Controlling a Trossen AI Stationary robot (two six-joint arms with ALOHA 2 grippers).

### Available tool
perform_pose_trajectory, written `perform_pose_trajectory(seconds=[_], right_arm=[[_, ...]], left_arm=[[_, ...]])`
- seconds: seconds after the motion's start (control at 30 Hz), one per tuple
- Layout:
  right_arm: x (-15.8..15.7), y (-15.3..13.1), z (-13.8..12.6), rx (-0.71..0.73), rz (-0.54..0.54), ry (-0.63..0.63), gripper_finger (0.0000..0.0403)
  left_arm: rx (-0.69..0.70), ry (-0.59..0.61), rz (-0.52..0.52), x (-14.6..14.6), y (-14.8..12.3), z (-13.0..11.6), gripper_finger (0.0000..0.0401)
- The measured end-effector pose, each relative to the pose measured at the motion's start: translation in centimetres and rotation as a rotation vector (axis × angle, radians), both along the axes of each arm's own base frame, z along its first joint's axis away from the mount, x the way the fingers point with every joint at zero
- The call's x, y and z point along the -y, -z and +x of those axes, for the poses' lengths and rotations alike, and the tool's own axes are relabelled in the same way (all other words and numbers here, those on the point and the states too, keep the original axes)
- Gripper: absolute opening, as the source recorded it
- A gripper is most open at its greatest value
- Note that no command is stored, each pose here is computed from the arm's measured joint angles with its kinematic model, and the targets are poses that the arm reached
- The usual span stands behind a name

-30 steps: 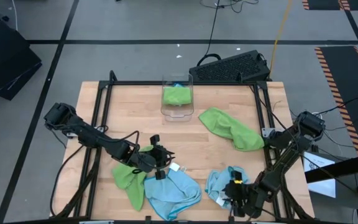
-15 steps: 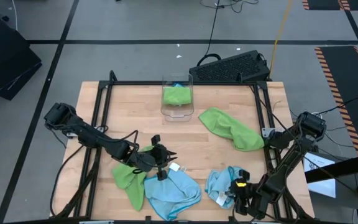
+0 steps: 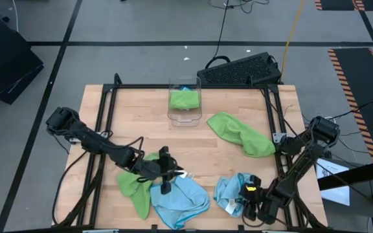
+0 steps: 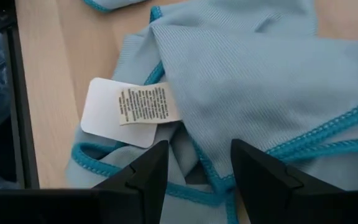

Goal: Fold microfiber towels
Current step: Fold the right blue towel

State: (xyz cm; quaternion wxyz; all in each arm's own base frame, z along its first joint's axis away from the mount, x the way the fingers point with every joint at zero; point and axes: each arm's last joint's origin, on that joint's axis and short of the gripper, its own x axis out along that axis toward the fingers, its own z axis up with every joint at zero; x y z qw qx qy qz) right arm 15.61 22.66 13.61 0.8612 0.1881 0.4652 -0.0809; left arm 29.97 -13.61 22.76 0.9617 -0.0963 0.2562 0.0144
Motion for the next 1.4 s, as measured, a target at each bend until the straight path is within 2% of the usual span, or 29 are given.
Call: perform_pose_trajectory(seconds=[0.13, 0.23, 0.43, 0.5, 0.6, 0.67, 0.87, 1.07, 1.3, 1.4], right_arm=[[0.8, 1.0, 0.2, 0.009, 0.008, -0.012, 0.016], [1.6, 1.7, 0.5, 0.022, 0.024, -0.027, 0.0141], [3.0, 2.7, 1.5, 0.075, 0.07, -0.075, 0.0072], [3.0, 2.7, 1.8, 0.089, 0.055, -0.123, 0.0043], [2.8, 2.5, 2.2, 0.126, 0.031, -0.22, 0.0008], [2.5, 2.2, 2.5, 0.16, 0.011, -0.269, 0.0008], [2.5, 1.2, 3.3, 0.21, -0.031, -0.309, 0.0004], [3.0, -0.5, 3.4, 0.3, -0.089, -0.268, 0.0003], [2.9, -1.6, 2.8, 0.34, -0.096, -0.275, 0.0001], [3.0, -1.9, 2.9, 0.371, -0.133, -0.253, 0.0001]], left_arm=[[0.009, 0.042, 0.033, 0.7, -0.1, -0.3, 0.0074], [0.01, 0.073, 0.056, 1.3, 0.2, -0.4, 0.0074], [0.004, 0.104, 0.096, 3.0, 2.8, 0.6, 0.0074], [0.009, 0.129, 0.129, 3.2, 3.8, 1.1, 0.0074], [0.049, 0.139, 0.111, 3.0, 4.2, 2.0, 0.0074], [0.064, 0.142, 0.095, 2.8, 4.2, 2.3, 0.0074], [0.076, 0.142, 0.093, 2.8, 4.2, 2.4, 0.0074], [0.082, 0.134, 0.107, 3.4, 4.1, 2.1, 0.0074], [0.087, 0.121, 0.105, 3.6, 4.1, 1.9, 0.0074], [0.136, 0.11, 0.092, 3.8, 4.0, 2.3, 0.0074]])
